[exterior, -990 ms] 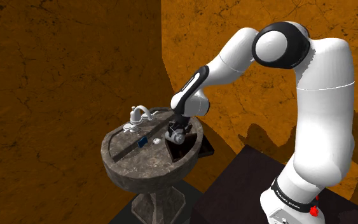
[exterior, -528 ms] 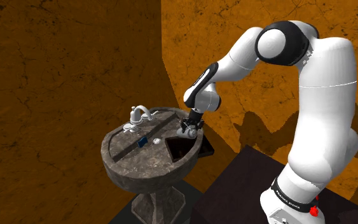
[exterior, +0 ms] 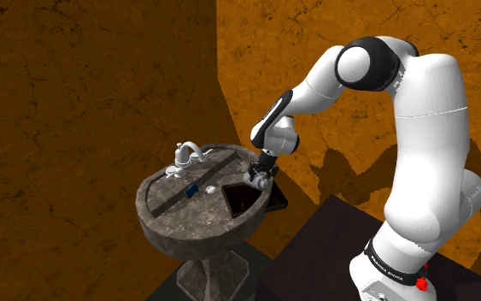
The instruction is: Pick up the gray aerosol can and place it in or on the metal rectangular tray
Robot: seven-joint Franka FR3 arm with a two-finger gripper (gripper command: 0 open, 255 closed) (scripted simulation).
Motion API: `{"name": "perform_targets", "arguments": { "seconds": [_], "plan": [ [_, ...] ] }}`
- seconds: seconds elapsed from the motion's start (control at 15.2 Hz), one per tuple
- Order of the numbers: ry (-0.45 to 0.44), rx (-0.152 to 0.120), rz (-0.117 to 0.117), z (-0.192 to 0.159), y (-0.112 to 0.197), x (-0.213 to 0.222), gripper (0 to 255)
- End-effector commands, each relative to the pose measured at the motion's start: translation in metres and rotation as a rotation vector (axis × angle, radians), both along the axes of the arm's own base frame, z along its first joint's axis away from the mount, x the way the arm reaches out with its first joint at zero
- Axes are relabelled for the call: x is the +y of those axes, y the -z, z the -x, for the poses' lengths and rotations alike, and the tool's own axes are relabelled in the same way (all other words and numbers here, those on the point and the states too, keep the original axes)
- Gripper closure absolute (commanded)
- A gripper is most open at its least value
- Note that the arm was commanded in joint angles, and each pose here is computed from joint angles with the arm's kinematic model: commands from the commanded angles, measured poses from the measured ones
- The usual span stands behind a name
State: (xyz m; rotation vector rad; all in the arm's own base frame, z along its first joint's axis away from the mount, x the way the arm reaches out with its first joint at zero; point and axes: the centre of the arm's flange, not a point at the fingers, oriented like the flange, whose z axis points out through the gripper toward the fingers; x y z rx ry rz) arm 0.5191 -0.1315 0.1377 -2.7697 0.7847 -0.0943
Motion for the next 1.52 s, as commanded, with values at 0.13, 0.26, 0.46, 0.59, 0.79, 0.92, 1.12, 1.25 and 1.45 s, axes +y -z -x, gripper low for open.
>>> {"name": "perform_targets", "arguments": {
  "seconds": [0.13, 0.26, 0.46, 0.59, 0.79, 0.92, 1.12, 1.25, 1.45],
  "plan": [
    [0.002, -0.001, 0.001, 0.000, 0.022, -0.001, 255],
    [0.002, -0.001, 0.001, 0.000, 0.022, -0.001, 255],
    [0.002, -0.001, 0.001, 0.000, 0.022, -0.001, 255],
    [0.002, -0.001, 0.001, 0.000, 0.022, -0.001, 255],
    [0.002, -0.001, 0.001, 0.000, 0.022, -0.004, 0],
    [0.002, -0.001, 0.001, 0.000, 0.023, -0.004, 0],
    [0.002, -0.001, 0.001, 0.002, 0.010, -0.004, 0],
    [0.002, -0.001, 0.001, 0.005, -0.016, -0.010, 0],
    [0.002, -0.001, 0.001, 0.007, -0.026, -0.012, 0]
  ]
}}
